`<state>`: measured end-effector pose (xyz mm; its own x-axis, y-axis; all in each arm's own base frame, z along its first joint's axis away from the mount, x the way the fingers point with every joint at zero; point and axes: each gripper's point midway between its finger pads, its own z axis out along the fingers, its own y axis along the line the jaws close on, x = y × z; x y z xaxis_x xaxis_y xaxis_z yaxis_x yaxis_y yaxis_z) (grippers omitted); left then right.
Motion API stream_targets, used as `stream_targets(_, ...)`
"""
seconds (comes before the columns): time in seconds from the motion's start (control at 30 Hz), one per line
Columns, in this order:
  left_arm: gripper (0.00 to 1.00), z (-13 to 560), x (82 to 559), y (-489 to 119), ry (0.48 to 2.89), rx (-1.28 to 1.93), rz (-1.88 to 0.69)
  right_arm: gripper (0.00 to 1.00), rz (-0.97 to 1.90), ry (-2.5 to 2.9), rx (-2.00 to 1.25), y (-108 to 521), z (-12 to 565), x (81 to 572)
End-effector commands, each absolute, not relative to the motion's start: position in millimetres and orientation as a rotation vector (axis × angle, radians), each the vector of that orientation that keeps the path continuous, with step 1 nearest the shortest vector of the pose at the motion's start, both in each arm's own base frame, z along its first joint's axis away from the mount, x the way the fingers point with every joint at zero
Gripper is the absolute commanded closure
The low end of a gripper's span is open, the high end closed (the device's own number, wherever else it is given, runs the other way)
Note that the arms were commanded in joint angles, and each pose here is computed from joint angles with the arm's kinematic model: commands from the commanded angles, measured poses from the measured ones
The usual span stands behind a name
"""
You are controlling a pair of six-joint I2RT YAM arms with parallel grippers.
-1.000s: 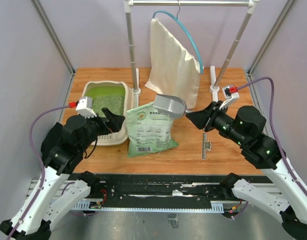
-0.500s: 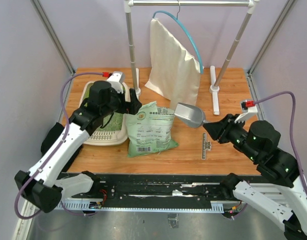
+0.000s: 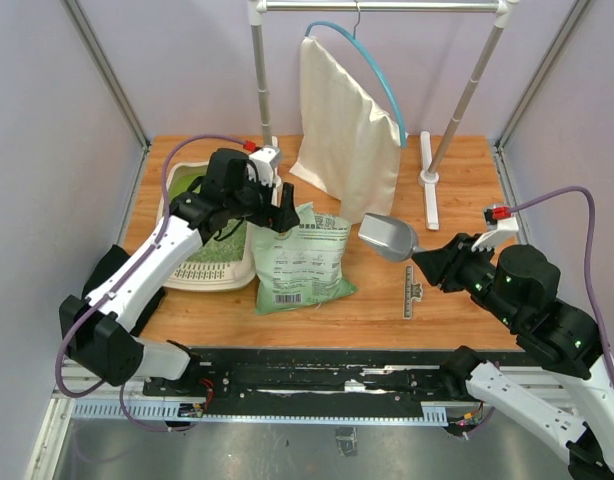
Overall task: Fill the litter box with clean litter
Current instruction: 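Scoop the cat litter from the cat litter bag.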
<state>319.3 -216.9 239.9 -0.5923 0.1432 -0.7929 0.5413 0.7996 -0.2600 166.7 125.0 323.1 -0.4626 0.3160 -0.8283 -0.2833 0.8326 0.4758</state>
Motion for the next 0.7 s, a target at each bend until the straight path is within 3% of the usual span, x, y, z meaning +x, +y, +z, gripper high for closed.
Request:
stream_targets(0.0,0.09,247,323,-224,2.161,0.582,-0.643,0.99,0.686,1.890,0.064,117,332,169)
stream_targets(0.33,0.30,216,314,-230,2.288,0.701,-0.680,0.99,0.674,1.911,0.042,120,327,170)
stream_targets(0.47,0.49,217,309,-232,2.280,0.720,-0.710,0.99,0.680,1.923,0.022,123,327,170)
stream_targets(0.6,0.79,236,301,-239,2.214,0.746,-0.786,0.99,0.680,1.918,0.022,123,329,170)
stream_targets(0.67,0.89,249,296,-244,2.163,0.769,-0.828,0.99,0.676,1.914,0.026,122,330,170)
